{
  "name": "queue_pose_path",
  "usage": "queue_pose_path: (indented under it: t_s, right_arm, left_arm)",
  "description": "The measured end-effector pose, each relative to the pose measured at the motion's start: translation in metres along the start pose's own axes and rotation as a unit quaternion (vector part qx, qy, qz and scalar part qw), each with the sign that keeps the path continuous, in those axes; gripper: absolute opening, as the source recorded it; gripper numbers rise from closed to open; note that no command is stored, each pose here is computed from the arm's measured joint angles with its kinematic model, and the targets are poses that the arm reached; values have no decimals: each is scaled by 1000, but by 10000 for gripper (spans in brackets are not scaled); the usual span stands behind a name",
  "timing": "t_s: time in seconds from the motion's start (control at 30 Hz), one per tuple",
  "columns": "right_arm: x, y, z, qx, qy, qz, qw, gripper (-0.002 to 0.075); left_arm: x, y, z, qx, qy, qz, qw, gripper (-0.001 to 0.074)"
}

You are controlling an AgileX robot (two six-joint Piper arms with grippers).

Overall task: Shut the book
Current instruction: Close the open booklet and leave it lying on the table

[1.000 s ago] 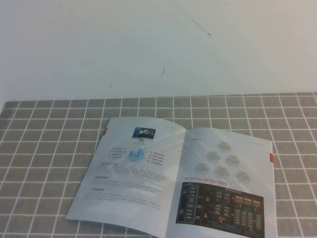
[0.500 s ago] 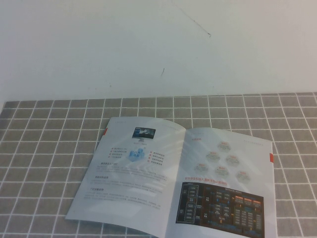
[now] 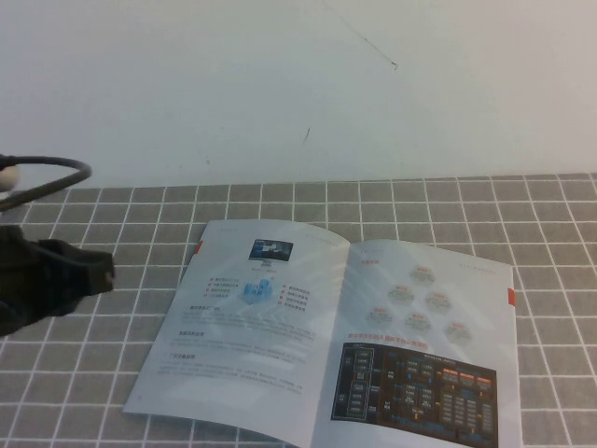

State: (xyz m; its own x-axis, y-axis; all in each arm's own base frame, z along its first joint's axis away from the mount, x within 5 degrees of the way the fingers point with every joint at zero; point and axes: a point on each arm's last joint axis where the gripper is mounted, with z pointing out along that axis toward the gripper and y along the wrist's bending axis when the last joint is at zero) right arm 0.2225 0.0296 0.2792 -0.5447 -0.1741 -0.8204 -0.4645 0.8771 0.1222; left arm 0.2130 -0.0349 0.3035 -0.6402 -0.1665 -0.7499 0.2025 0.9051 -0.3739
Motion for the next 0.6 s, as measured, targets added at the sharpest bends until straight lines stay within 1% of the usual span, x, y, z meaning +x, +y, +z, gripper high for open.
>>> queue_pose_path:
  t_s: [0.03, 0.13, 0.2, 0.27, 0.3, 0.43, 0.6]
  right_arm:
    - [1, -1, 10, -16, 3, -2, 1000, -2]
    - [8, 0, 38, -54, 23, -8, 998, -2]
    - [14, 3, 55, -71, 41, -18, 996, -2]
    - [21, 8, 72, -91, 64, -27, 993, -2]
    - [26, 12, 81, -102, 78, -32, 991, -2]
    - [48, 21, 113, -137, 136, -37, 981, -2]
    - [71, 17, 137, -138, 182, -37, 973, -2]
  left_arm:
    - [1, 0, 9, 15, 21, -4, 1000, -4]
    - [4, 5, 35, 54, 75, 10, 996, -4]
    - [7, 10, 51, 69, 87, 28, 993, -4]
    - [5, 14, 64, 76, 79, 37, 993, -3]
    - [5, 16, 69, 76, 74, 45, 993, -3]
    - [7, 30, 93, 59, 69, 39, 995, -4]
    - [10, 52, 125, 15, 82, 31, 996, -4]
